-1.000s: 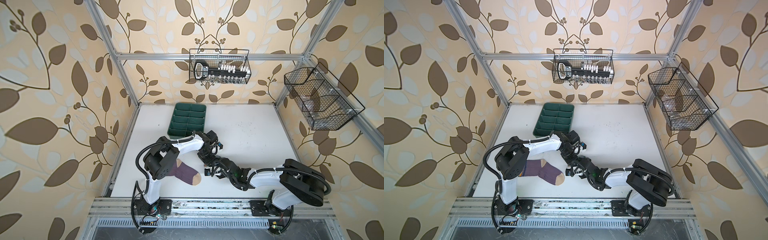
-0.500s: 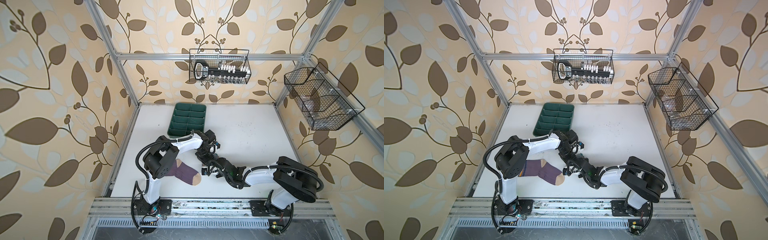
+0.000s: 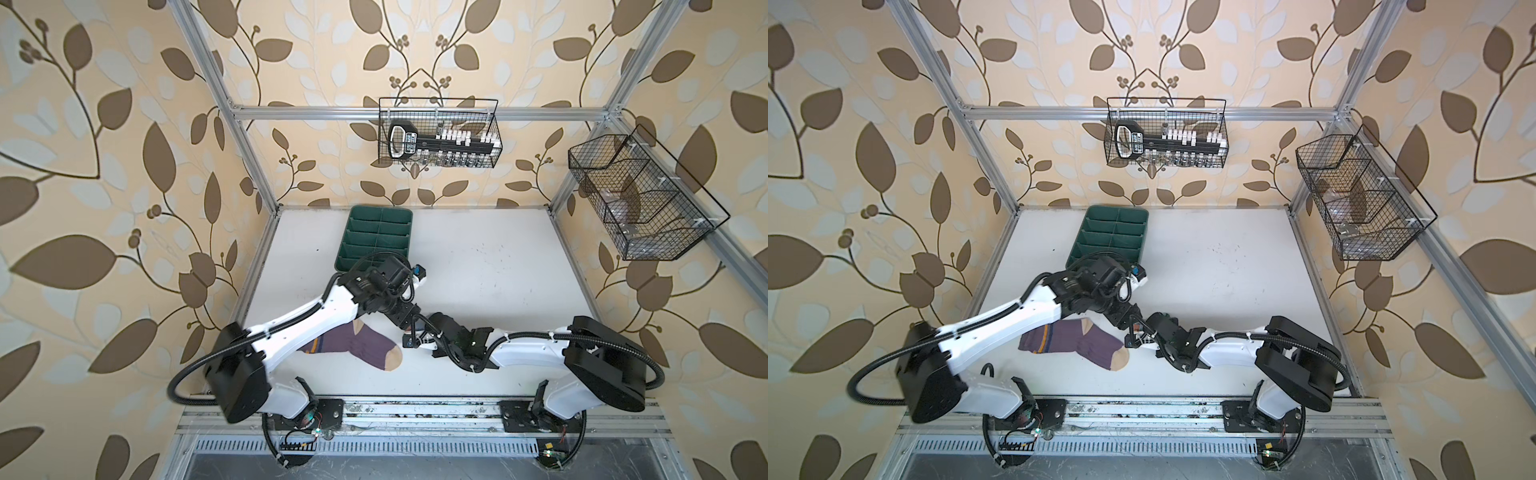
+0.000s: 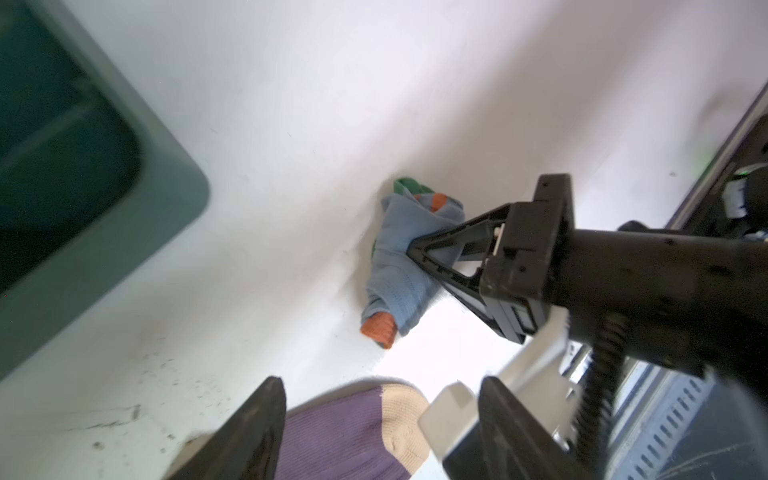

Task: Roll the socks
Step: 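Lift the blue sock roll with the right gripper while the left gripper releases and withdraws, then carry the roll with the right gripper to the green tray's far compartment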

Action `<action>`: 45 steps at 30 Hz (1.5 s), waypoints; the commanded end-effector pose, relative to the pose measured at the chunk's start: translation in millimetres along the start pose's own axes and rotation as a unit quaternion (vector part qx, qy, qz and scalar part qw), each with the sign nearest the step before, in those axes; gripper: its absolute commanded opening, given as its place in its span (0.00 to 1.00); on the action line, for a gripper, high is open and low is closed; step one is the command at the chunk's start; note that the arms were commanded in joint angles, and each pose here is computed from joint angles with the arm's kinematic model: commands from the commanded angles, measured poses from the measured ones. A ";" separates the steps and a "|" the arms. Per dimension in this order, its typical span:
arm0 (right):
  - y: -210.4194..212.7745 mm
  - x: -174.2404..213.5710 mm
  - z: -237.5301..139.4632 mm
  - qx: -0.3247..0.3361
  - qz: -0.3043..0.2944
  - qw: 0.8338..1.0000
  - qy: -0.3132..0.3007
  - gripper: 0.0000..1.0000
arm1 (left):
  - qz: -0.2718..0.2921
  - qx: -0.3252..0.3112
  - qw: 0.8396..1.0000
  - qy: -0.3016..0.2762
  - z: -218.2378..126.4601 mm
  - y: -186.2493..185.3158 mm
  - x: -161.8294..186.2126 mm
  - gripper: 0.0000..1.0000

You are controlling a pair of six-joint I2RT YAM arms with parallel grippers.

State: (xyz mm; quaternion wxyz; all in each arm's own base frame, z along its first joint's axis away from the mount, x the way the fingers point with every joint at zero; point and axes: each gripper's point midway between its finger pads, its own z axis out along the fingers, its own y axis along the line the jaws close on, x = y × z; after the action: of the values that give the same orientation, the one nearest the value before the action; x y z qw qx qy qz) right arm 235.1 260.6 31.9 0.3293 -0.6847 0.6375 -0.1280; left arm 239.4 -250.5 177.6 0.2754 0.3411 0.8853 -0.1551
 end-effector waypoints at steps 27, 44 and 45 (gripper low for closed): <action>-256.9 -106.8 -43.1 0.057 0.146 0.971 -0.181 0.00 | -0.175 -0.460 0.824 -0.279 -229.1 145.6 36.2 0.94; -350.7 -120.6 106.9 0.155 0.121 0.969 -0.147 0.00 | -0.153 -0.460 0.828 -0.282 -224.3 145.1 42.5 0.99; -353.9 -114.5 111.4 0.161 0.118 0.970 -0.138 0.00 | -0.152 -0.457 0.829 -0.285 -224.3 144.5 42.4 0.99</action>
State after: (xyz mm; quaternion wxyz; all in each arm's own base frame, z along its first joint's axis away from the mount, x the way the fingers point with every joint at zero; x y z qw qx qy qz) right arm 541.7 407.7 184.4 0.5297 -0.5535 0.6412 -0.0431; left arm 228.5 -25.6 310.4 0.5969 -0.0046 0.7892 0.1443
